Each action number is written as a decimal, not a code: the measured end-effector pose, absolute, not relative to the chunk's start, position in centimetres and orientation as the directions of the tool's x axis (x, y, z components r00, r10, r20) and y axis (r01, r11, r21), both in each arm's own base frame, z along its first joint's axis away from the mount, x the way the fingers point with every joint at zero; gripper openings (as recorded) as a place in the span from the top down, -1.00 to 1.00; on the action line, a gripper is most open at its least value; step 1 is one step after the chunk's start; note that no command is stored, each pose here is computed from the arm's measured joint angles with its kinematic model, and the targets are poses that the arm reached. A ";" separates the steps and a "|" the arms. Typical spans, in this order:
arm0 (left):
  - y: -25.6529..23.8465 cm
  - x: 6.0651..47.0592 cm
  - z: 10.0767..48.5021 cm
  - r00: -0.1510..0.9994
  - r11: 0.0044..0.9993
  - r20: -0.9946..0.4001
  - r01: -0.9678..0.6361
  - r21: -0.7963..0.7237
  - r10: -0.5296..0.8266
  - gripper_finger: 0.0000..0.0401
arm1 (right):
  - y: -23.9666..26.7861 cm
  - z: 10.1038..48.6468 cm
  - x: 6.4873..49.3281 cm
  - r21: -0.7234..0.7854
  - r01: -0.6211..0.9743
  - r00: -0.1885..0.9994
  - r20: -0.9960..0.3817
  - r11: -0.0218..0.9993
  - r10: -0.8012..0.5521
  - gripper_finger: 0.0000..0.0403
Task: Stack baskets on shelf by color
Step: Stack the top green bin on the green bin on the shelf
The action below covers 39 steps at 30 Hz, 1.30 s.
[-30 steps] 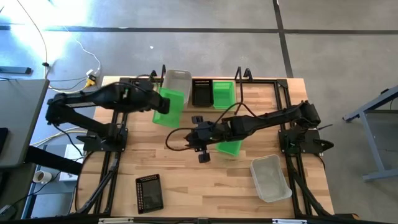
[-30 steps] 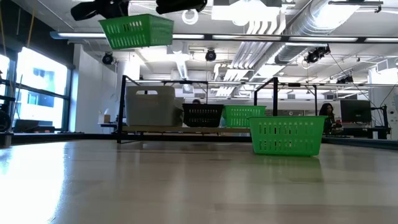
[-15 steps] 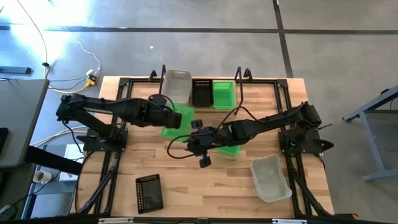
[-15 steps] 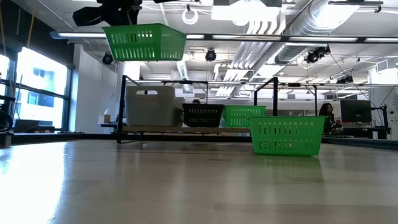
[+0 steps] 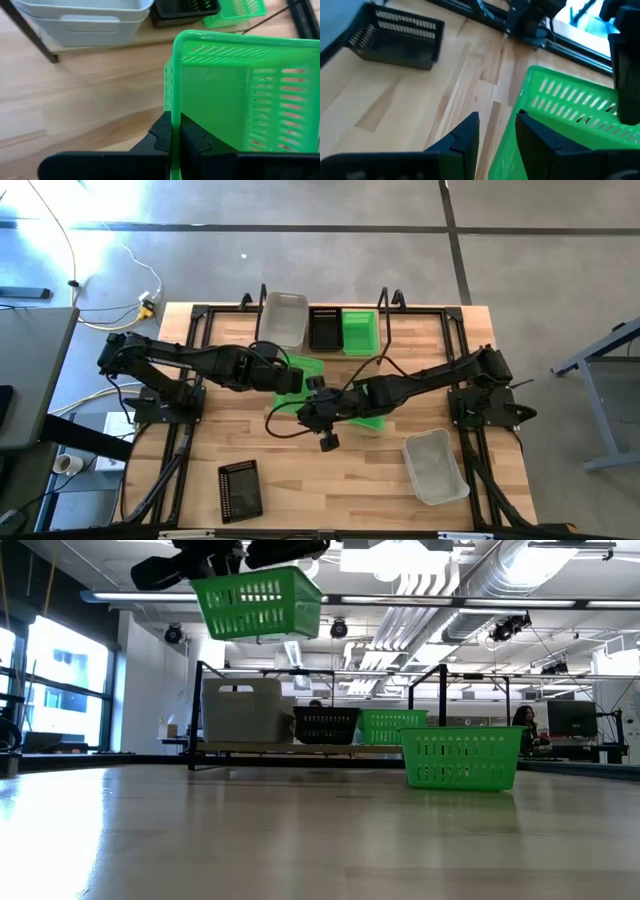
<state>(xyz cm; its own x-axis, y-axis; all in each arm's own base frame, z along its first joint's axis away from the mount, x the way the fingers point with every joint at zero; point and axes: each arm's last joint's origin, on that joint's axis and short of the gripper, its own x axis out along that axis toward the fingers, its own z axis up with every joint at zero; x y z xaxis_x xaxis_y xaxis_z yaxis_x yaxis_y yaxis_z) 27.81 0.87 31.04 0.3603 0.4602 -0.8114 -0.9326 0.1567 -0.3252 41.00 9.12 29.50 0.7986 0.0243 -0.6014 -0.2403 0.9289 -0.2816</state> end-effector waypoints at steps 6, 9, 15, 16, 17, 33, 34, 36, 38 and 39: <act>0.7 28.0 31.1 0.383 0.158 -0.804 -0.923 -0.351 0.455 1.00 | 8.8 29.0 40.7 -0.285 -0.172 0.768 -0.639 0.943 -0.053 0.43; 0.7 28.3 31.3 0.412 0.160 -0.790 -0.910 -0.383 0.454 1.00 | 8.7 28.8 40.6 -0.285 -0.168 0.756 -0.652 0.944 -0.062 0.43; 0.7 28.8 31.5 0.451 0.183 -0.768 -0.891 -0.416 0.455 1.00 | 8.6 28.6 40.4 -0.289 -0.141 0.733 -0.673 0.947 -0.096 0.57; 0.7 28.8 31.5 0.452 0.182 -0.767 -0.891 -0.416 0.456 1.00 | 8.6 28.6 40.4 -0.293 -0.136 0.733 -0.673 0.946 -0.102 0.64; 0.7 28.8 31.5 0.451 0.182 -0.767 -0.891 -0.416 0.456 1.00 | 8.6 28.6 40.4 -0.297 -0.132 0.732 -0.672 0.946 -0.109 0.73; 0.7 28.8 31.5 0.459 0.255 -0.769 -0.888 -0.383 0.445 0.63 | 8.4 28.5 40.3 -0.220 -0.025 0.721 -0.680 0.975 -0.135 0.99; 0.7 28.8 31.5 0.462 0.254 -0.771 -0.886 -0.387 0.438 0.59 | 8.4 28.5 40.3 -0.212 -0.016 0.718 -0.683 0.977 -0.136 0.99; 0.8 28.8 31.5 0.467 0.266 -0.781 -0.883 -0.387 0.414 0.50 | 8.3 28.4 40.2 -0.197 0.000 0.713 -0.688 0.980 -0.139 0.99; 1.0 28.8 31.5 0.472 0.292 -0.795 -0.878 -0.381 0.381 0.42 | 8.3 28.4 40.1 -0.180 0.024 0.708 -0.692 0.983 -0.144 1.00; 1.1 28.8 31.5 0.473 0.302 -0.800 -0.875 -0.378 0.369 0.38 | 8.3 28.4 40.1 -0.170 0.037 0.707 -0.692 0.985 -0.146 1.00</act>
<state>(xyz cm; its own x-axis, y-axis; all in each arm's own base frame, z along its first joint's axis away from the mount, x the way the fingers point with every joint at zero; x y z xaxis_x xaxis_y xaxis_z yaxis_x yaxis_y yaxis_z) 28.82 1.11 31.48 0.4725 0.3687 -0.8005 -0.8753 0.3020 -0.3776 40.14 8.28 28.36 0.7068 -0.1459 -0.6922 0.0368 0.9848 -0.1700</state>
